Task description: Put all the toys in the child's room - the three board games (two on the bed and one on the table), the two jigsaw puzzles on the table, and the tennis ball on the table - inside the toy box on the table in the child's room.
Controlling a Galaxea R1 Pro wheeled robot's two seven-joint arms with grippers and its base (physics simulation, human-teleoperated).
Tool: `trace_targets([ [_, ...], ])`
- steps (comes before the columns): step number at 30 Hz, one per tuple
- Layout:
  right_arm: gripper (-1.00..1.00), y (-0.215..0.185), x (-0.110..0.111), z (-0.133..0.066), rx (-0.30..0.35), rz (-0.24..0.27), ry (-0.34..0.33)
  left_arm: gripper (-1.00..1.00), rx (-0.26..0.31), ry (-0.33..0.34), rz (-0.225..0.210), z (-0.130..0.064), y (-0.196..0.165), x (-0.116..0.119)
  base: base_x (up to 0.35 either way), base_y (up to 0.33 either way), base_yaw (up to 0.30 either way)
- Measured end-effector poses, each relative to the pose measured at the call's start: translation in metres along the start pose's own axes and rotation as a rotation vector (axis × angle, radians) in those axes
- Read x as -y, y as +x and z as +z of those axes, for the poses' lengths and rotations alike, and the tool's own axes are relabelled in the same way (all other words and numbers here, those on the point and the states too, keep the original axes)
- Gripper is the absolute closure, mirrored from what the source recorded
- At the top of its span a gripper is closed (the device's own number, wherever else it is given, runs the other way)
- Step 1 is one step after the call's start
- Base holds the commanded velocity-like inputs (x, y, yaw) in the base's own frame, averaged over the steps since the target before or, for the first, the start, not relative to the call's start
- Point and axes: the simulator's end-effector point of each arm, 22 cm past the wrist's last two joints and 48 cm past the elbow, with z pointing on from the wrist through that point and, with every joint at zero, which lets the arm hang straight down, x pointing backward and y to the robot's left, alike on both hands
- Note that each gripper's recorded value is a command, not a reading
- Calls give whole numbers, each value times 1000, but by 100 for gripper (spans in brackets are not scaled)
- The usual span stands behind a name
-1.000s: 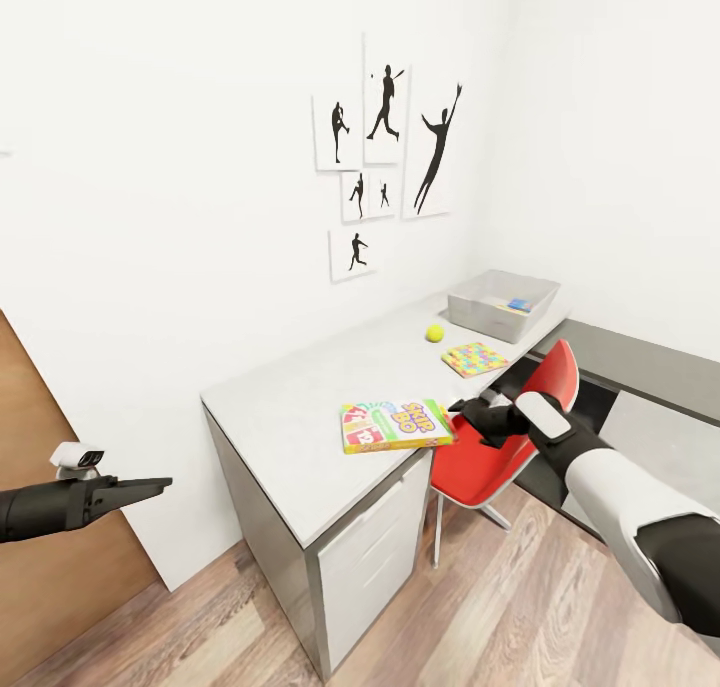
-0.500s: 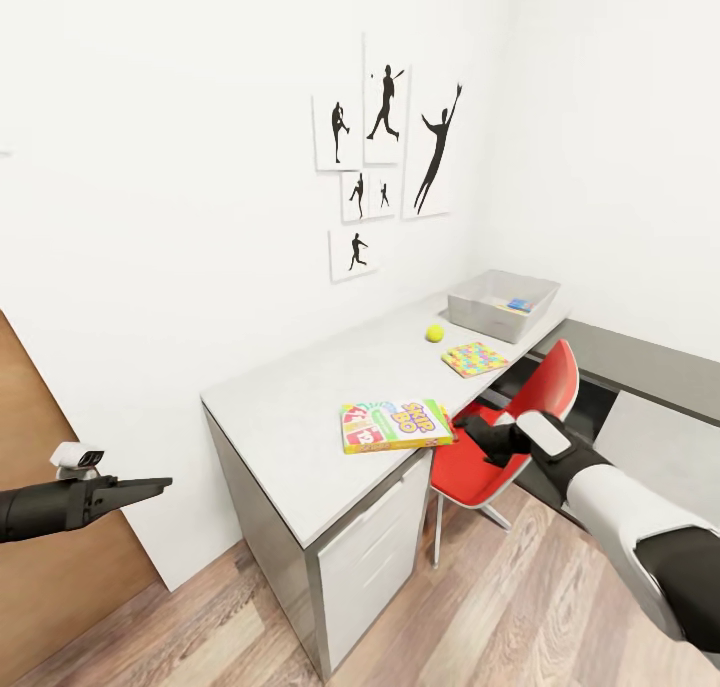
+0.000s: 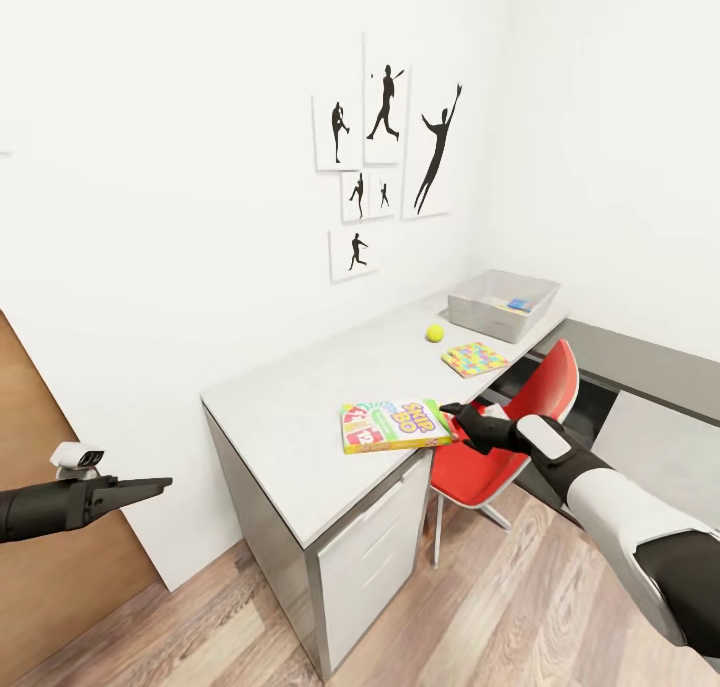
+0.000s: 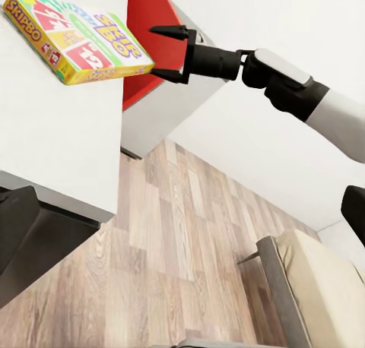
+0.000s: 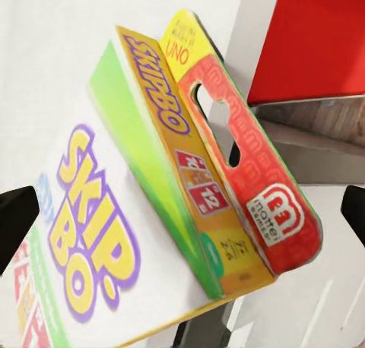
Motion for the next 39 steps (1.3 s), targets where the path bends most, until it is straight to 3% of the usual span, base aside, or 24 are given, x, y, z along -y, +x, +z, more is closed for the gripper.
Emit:
trace_targets([
  [13,-100,-1,1,-1,1,2,-3,-100,0,0,0,0,0,0,0,0,0],
  [18,-100,-15,13,-9,21,6,7,-100,0,0,0,0,0,0,0,0,0],
  [25,-100,-21,21,-16,30,16,-42,-100,0,0,0,0,0,0,-40,0,0],
  [39,-100,-21,27,-18,30,23,-47,-100,0,2,-1,1,0,0,-75,0,0],
])
